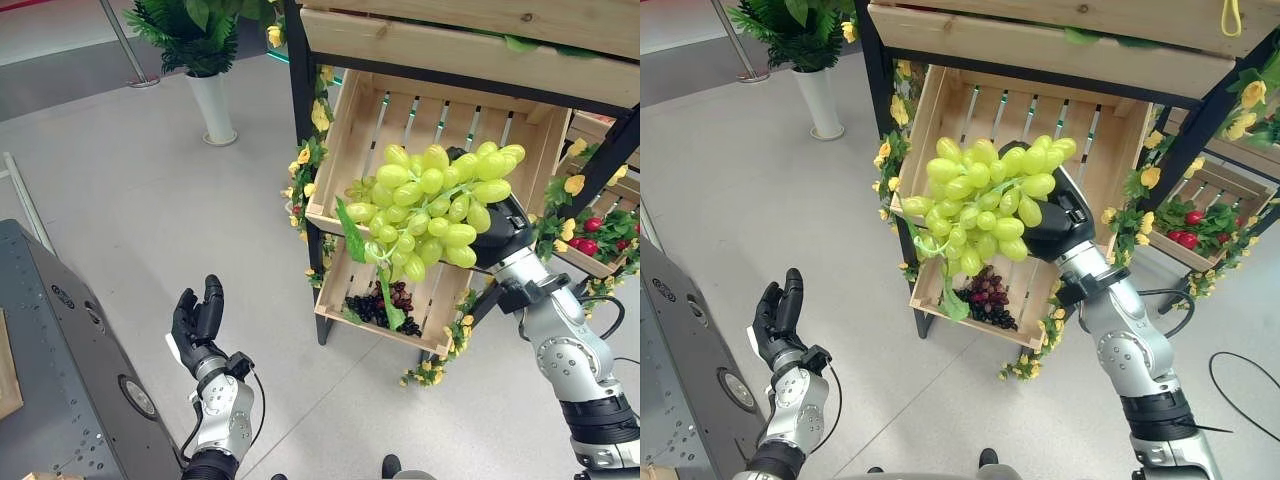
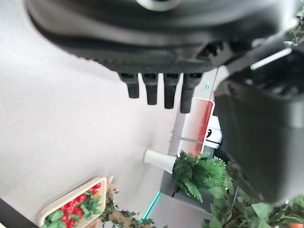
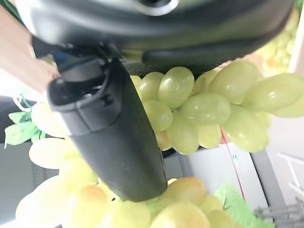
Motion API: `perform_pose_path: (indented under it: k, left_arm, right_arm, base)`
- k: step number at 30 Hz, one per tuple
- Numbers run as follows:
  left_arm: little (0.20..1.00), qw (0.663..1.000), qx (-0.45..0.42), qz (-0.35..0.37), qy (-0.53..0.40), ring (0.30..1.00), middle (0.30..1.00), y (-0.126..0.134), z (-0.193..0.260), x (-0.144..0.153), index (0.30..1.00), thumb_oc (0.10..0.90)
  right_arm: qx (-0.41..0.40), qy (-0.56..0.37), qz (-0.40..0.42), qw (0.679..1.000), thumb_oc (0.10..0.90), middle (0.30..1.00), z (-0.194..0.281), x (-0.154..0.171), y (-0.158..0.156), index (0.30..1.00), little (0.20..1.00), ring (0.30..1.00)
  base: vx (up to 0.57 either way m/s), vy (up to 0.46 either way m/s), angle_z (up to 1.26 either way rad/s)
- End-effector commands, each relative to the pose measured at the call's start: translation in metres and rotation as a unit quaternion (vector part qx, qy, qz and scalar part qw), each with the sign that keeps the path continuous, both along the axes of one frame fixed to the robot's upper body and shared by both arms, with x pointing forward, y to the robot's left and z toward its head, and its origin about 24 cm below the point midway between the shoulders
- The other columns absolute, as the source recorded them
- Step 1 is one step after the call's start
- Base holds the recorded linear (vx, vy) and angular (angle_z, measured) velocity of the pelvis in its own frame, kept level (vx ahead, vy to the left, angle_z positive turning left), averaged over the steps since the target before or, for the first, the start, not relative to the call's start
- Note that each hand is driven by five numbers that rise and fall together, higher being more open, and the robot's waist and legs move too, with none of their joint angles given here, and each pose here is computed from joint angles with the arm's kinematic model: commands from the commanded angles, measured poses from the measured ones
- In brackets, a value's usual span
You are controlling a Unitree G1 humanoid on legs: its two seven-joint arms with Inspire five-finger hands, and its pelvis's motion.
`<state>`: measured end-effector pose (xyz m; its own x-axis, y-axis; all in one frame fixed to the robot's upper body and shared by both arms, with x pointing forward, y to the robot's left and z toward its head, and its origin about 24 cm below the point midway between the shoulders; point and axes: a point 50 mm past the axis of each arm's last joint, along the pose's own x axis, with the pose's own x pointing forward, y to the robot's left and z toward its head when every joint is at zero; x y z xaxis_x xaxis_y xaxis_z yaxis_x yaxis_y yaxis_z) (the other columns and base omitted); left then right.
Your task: Pick up the fruits from the basket on one side to the basket on the other side
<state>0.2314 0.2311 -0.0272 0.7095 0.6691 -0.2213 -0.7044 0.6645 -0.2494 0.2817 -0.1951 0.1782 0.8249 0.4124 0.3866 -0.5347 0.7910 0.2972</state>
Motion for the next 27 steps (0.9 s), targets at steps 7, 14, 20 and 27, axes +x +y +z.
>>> perform_pose_path:
  k: [7, 14, 20, 27]
  left_arm:
    - [0.900, 0.992, 0.078, -0.041, -0.089, 0.900, 0.900, 0.007, 0.043, 0.034, 0.900, 0.800]
    - [0.900, 0.992, 0.082, -0.052, -0.085, 0.900, 0.900, 0.005, 0.042, 0.035, 0.900, 0.800]
    - [0.900, 0.991, 0.082, -0.063, -0.084, 0.900, 0.900, 0.002, 0.043, 0.037, 0.900, 0.800]
    - [0.900, 0.991, 0.076, -0.069, -0.085, 0.900, 0.900, -0.002, 0.042, 0.035, 0.900, 0.800]
  right_arm:
    - [0.007, -0.084, -0.148, 0.985, 0.400, 0.300, 0.081, 0.031, -0.048, 0.300, 0.300, 0.300]
    - [0.039, 0.013, -0.233, 0.972, 0.400, 0.300, 0.082, 0.054, -0.088, 0.300, 0.300, 0.300]
    - [0.047, 0.098, -0.312, 0.944, 0.400, 0.300, 0.085, 0.070, -0.123, 0.300, 0.300, 0.300]
    - [-0.001, 0.165, -0.385, 0.908, 0.400, 0.300, 0.078, 0.078, -0.145, 0.300, 0.300, 0.300]
  base:
    - [0.00, 0.000, 0.00]
    - [0.00, 0.000, 0.01]
    - [0.02, 0.011, 0.08]
    - [0.00, 0.004, 0.00]
